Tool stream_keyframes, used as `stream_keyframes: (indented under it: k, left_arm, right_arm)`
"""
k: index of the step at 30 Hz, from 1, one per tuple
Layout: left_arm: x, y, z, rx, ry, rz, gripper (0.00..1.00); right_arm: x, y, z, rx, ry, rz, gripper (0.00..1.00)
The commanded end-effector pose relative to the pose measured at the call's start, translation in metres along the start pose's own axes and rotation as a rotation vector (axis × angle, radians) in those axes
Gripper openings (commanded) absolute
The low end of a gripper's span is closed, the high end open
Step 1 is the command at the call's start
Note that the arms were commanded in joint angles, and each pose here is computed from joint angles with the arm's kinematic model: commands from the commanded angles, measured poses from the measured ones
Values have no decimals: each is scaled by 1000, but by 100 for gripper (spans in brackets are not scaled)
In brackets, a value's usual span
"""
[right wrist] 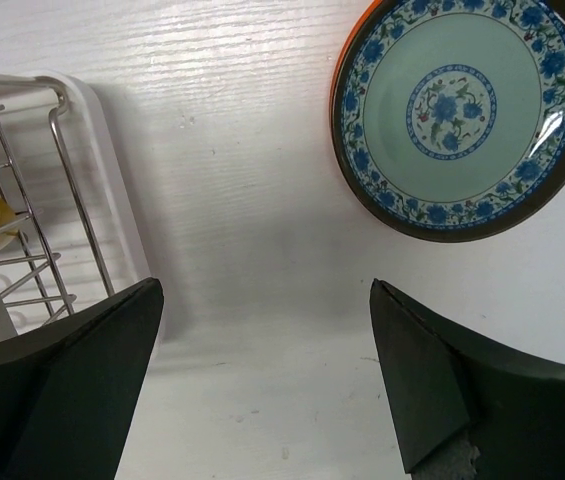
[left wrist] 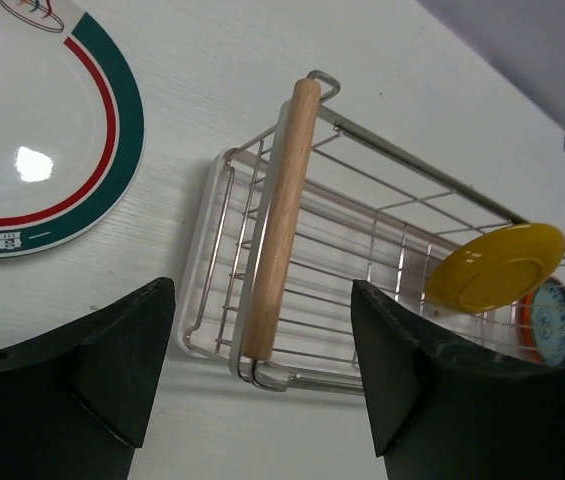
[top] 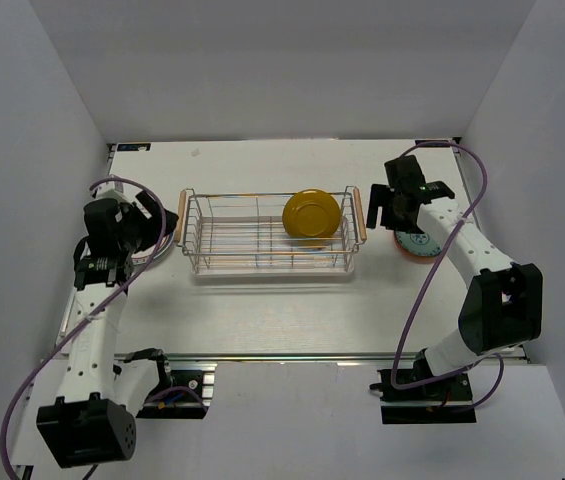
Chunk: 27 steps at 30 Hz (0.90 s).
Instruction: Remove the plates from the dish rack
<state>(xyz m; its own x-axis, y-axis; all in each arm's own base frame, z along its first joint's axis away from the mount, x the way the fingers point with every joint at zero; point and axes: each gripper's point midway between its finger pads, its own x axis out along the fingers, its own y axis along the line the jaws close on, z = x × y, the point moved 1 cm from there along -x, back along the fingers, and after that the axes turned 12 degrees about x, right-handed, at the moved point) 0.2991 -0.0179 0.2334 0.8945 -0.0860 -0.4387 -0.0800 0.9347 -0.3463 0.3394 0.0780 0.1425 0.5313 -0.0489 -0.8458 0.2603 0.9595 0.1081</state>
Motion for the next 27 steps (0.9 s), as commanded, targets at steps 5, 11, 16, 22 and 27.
stream_keyframes:
  k: [5, 11, 16, 22, 27]
  left_arm:
    - [23, -25, -14, 25, 81, -200, 71]
    - [32, -24, -19, 17, 100, -204, 48]
    - [39, -23, -24, 12, 128, -212, 35]
    - [46, -28, -28, 8, 143, -246, 26]
    - [50, -28, -27, 4, 144, -250, 25]
  right_arm:
    - [-13, 0, 27, 53, -98, -15, 89]
    - [-8, -1, 22, 42, -82, -3, 89]
    - [-9, -2, 23, 40, -90, 0, 89]
    - [-12, 0, 26, 39, -104, 23, 89]
    - [-11, 1, 25, 34, -97, 34, 89]
